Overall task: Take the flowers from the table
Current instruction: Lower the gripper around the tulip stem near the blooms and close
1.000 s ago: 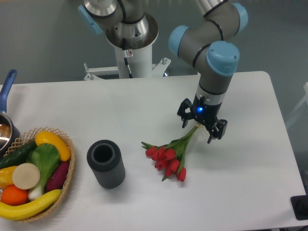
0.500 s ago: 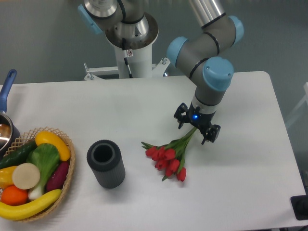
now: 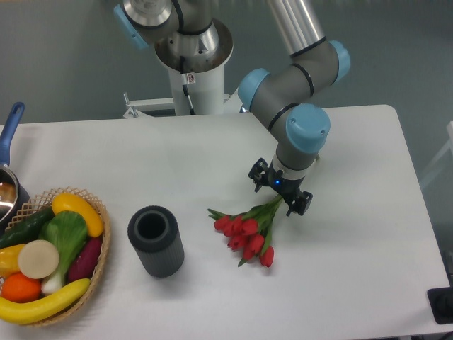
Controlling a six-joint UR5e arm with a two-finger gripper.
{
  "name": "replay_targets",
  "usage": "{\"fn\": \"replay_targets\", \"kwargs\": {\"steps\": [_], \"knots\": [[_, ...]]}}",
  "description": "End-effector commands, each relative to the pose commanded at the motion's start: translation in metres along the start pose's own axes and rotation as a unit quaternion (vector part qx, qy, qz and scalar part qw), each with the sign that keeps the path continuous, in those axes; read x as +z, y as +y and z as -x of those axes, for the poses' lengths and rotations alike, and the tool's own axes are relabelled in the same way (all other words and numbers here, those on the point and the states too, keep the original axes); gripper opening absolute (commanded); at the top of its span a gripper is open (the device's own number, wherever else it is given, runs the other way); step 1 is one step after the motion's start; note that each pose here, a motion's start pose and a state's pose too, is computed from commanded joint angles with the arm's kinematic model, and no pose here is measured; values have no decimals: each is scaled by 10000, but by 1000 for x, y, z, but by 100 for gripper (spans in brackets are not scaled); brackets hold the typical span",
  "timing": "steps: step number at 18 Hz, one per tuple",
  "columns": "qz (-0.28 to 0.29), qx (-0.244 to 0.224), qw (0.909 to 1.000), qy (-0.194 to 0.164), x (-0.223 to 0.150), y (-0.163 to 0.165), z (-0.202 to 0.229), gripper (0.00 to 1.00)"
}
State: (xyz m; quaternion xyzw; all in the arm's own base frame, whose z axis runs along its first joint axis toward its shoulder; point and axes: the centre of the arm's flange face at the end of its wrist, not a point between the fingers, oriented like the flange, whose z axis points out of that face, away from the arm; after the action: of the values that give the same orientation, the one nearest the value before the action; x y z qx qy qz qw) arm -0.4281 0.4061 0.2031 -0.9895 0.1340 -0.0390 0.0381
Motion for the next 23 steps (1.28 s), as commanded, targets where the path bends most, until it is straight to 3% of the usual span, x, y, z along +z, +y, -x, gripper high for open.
{"fn": "replay_targets", "kwargs": {"steps": [10, 14, 17, 23], "knots": [[16, -14, 10000, 61, 8, -1, 0, 99], [24, 7, 10000, 85, 11, -4, -2, 89], [26, 9, 10000, 61, 12, -4, -1, 87], [9, 28, 10000, 26, 8, -5, 1, 55]]}}
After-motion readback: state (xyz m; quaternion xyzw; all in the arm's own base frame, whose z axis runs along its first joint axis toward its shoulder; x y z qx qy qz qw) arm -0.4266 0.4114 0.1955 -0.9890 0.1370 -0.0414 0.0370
